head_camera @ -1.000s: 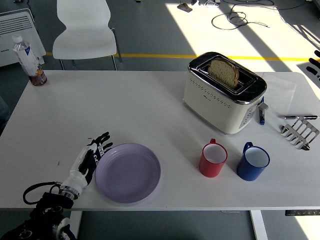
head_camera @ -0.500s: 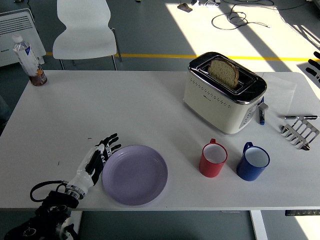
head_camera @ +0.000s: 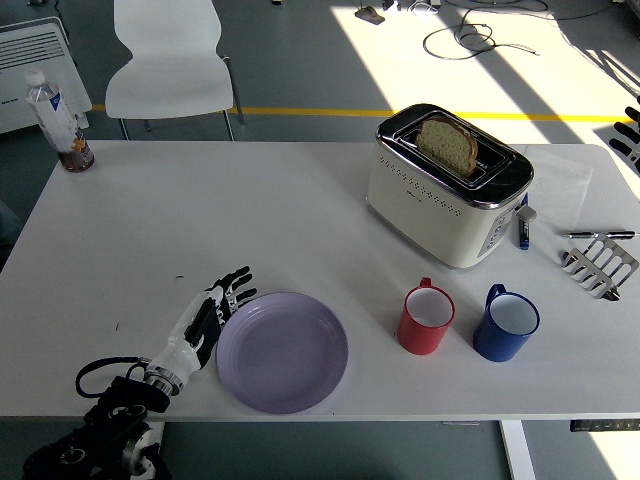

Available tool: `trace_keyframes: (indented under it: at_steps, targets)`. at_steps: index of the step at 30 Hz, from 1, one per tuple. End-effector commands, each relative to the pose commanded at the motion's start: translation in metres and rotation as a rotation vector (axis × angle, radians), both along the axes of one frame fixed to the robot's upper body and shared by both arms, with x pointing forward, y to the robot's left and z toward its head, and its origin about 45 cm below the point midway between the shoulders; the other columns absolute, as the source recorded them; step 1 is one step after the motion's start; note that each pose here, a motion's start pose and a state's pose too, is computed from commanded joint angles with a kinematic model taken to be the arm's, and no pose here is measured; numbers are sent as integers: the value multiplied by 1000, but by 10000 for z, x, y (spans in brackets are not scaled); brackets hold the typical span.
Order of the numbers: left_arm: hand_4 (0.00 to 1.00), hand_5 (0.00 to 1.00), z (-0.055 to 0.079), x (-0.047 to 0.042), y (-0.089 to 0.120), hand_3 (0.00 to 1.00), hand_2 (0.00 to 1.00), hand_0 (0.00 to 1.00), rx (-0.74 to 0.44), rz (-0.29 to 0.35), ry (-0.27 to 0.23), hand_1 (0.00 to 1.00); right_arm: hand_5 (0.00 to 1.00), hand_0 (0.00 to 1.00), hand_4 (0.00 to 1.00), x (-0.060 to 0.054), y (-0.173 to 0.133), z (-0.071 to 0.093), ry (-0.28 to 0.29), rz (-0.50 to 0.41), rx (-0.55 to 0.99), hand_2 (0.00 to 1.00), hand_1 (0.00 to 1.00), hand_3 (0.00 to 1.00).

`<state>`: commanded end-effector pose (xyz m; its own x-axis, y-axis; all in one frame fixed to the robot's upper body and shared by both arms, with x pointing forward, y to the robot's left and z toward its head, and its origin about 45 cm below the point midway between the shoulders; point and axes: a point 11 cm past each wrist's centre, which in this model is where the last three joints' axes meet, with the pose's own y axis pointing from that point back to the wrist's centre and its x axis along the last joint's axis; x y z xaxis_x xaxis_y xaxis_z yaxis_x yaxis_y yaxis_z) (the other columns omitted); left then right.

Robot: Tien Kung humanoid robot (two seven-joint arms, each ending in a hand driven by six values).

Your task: Push plate across desktop,pick up the break from the machine,place the break in the plate

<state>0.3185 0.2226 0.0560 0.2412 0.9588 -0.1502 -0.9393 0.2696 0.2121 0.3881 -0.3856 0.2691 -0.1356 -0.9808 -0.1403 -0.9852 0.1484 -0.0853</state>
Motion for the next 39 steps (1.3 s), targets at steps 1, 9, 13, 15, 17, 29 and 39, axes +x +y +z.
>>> trace_keyframes:
  at_steps: [1,9,13,15,17,29,39]
  targets:
    - [542,998,0,1,-2,907,948,810,0,0,0,868,454,828,552,0,1,-1,0,0,0,833,801,826]
    - [544,998,4,38,-90,909,947,807,-10,-20,1,866,457,829,554,0,15,-20,5,3,1,834,800,828]
    - [544,998,1,45,-126,909,947,807,-10,-33,3,866,457,829,554,-2,18,-28,7,3,1,834,800,828]
    - [543,998,-7,47,-142,910,947,804,-12,-38,7,866,458,828,554,-3,20,-31,7,4,1,832,800,828]
    - [543,998,-13,51,-151,910,947,804,-13,-40,10,866,458,828,554,-4,23,-37,8,4,2,832,800,828]
    - [542,998,15,118,-229,912,948,804,-17,-51,0,865,458,826,553,-10,31,-60,14,6,3,831,799,828]
    - [538,998,94,158,-176,912,945,793,14,0,-45,861,457,826,553,3,52,-31,13,17,-17,829,796,826]
